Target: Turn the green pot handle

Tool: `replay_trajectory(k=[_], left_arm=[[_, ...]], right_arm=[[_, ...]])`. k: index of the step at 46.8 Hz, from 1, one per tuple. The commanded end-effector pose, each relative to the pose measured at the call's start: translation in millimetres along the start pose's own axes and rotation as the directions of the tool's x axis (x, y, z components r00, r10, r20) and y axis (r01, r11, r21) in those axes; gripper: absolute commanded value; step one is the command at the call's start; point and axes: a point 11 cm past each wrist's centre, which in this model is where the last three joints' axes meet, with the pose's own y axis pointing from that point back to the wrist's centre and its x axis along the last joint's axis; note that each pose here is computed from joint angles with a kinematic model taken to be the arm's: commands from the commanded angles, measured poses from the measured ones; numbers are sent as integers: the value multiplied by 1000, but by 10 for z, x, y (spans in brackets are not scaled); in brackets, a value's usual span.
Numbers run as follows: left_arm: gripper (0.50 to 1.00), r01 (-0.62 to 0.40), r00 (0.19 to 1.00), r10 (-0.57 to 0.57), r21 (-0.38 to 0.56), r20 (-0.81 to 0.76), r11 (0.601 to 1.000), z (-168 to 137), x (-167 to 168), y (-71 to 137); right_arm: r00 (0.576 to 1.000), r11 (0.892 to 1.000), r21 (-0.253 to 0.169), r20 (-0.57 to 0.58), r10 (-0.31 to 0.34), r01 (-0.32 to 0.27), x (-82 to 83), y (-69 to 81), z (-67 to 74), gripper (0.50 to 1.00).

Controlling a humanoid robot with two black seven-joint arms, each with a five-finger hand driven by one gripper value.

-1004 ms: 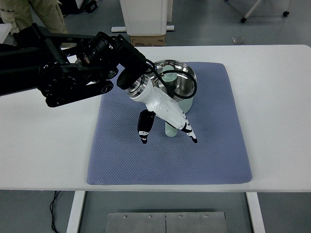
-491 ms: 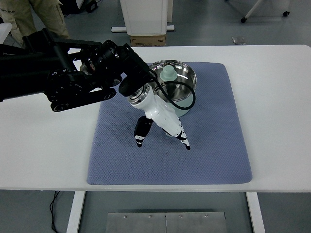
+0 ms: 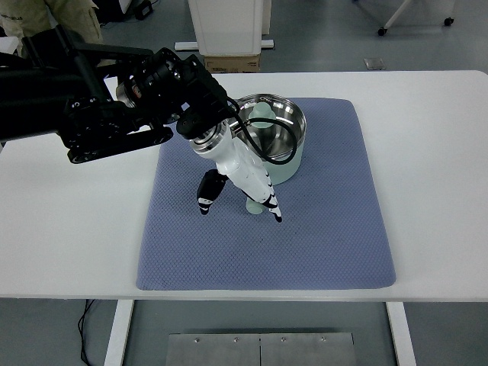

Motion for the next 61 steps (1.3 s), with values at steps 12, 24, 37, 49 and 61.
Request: replay_trajectory(k=[12, 24, 37, 49, 61], left_arm=[[1000, 62, 998, -63, 16, 26, 998, -11, -175, 33], [1000, 101, 993, -103, 39, 64, 994, -36, -269, 64], [1000, 145, 986, -151, 84, 74, 986, -162, -478, 160], [1000, 178, 976, -191, 119, 101, 977, -233, -578, 253], [1000, 204, 968, -222, 150, 115, 967, -303, -665, 336]], right_arm=[[1000, 1000, -1, 0, -1, 1, -3, 0, 5, 1000], [1000, 1000, 0, 0, 0, 0, 1, 0, -2, 1000], [1000, 1000, 0, 0, 0, 0, 1, 0, -2, 1000], [1000, 1000, 1, 0, -1, 1, -4, 0, -4, 1000], [1000, 1000, 1, 0, -1, 1, -4, 0, -4, 1000]])
